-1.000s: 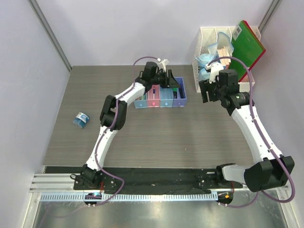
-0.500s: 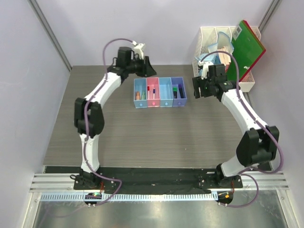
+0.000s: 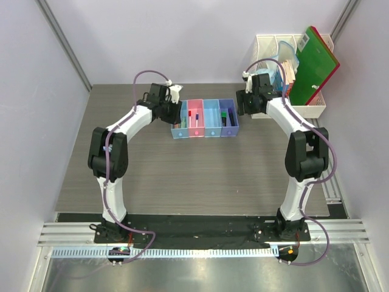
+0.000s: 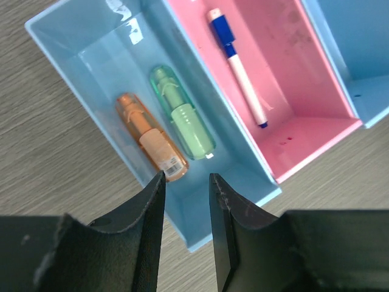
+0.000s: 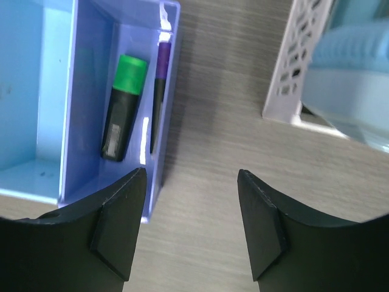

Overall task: Sort the stationery into containers
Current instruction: Move the storage box to the center of the board.

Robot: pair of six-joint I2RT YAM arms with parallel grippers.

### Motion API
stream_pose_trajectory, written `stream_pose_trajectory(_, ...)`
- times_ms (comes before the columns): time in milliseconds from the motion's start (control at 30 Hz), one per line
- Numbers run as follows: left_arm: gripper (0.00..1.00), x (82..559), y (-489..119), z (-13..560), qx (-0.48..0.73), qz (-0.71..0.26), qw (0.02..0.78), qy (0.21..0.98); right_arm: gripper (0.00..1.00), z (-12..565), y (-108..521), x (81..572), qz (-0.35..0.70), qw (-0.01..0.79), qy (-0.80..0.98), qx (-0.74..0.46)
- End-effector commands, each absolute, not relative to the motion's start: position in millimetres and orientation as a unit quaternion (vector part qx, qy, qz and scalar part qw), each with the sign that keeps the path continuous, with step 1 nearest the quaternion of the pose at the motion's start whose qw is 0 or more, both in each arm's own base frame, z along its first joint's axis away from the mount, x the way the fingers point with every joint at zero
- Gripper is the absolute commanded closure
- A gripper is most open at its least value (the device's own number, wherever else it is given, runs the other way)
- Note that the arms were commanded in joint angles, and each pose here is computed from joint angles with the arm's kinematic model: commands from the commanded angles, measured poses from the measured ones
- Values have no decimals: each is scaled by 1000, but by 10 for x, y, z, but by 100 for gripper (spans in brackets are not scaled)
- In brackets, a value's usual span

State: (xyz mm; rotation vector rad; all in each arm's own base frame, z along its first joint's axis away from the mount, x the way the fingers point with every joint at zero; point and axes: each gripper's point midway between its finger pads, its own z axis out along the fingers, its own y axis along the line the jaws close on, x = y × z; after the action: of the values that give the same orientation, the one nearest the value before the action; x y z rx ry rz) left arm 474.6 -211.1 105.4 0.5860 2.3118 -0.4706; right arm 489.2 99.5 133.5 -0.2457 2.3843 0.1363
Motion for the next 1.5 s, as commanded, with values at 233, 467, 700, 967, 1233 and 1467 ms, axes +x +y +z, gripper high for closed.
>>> stream_pose_trajectory(233, 65, 4924, -2068, 1098, 217, -163, 367, 890, 33, 1247, 1380, 5283, 71, 380, 914, -119)
stream_pose_trajectory(467, 66, 4980, -2115, 1057, 218, -170, 364, 889, 33, 965, 1594, 5334, 59, 367, 917, -142)
stream_pose_trajectory(700, 66, 5018, -2189, 990, 204, -186, 355, 893, 34, 822, 1853, 5339, 62, 363, 916, -162)
stream_pose_trajectory(967, 66, 4983, -2215, 944, 202, -194, 342, 897, 34, 760, 2148, 5230, 57, 358, 912, -190)
stream_pose_trajectory(1233, 66, 4802, -2126, 968, 218, -182, 327, 901, 35, 715, 2377, 4955, 71, 348, 912, -206)
stream_pose_trajectory(1467, 67, 4533, -2047, 958, 242, -181, 311, 901, 35, 681, 2524, 4616, 80, 334, 910, -233)
